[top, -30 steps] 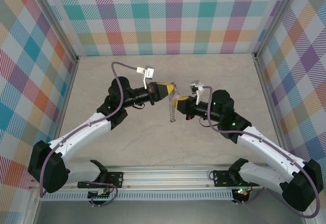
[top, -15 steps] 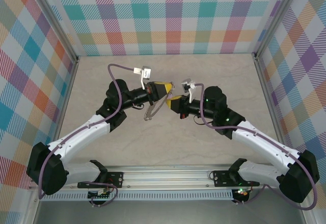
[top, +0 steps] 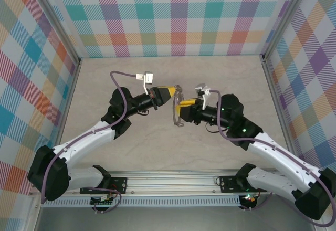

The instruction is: Put the keys on the keyring

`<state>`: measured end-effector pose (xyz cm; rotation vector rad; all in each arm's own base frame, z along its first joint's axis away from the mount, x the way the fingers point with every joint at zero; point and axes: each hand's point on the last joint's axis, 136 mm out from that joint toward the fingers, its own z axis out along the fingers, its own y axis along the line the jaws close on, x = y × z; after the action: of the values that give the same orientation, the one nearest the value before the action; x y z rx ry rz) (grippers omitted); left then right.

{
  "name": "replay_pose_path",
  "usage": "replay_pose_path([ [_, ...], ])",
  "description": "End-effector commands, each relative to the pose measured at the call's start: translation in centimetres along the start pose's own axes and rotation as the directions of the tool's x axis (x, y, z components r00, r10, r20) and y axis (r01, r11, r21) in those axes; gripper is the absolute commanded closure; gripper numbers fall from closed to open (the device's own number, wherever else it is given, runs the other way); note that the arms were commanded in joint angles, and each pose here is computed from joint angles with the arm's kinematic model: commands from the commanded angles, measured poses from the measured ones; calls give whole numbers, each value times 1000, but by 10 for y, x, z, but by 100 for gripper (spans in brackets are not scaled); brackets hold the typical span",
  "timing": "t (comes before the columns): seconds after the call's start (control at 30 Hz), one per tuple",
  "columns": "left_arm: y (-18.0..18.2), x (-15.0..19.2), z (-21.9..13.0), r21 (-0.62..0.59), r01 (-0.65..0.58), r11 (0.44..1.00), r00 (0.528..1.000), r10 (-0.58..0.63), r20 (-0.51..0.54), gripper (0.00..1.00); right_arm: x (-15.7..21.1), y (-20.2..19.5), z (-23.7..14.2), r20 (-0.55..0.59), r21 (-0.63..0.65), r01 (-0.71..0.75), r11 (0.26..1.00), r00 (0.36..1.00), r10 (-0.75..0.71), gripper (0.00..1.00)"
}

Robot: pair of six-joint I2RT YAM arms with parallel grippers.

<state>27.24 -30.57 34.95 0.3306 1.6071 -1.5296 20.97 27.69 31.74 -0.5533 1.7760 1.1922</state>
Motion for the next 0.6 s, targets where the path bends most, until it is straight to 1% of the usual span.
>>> replay_pose_path([
  [0.0, -19, -16, 1, 79, -10, 997, 997, 3, 79, 100, -5, -2, -19, 36, 51, 9, 999, 999, -11, 51],
  [0.1, -22, -17, 0, 99, -3, 995, 997, -5, 83, 100, -18, 0, -34, 83, 68, 11, 998, 996, -17, 50],
  [0.17, -25, -17, -1, 112, -2, 994, 996, -8, 84, 100, -27, 0, -37, 104, 73, 0, 997, 995, -8, 50],
  [0.4, -37, -19, -4, 153, -8, 988, 997, -4, 79, 100, -53, 3, -23, 154, 34, -30, 999, 988, 25, 53],
  [0.57, -43, -20, -5, 180, -9, 984, 997, -5, 78, 100, -68, 4, -16, 197, 0, -45, 999, 979, 44, 57],
])
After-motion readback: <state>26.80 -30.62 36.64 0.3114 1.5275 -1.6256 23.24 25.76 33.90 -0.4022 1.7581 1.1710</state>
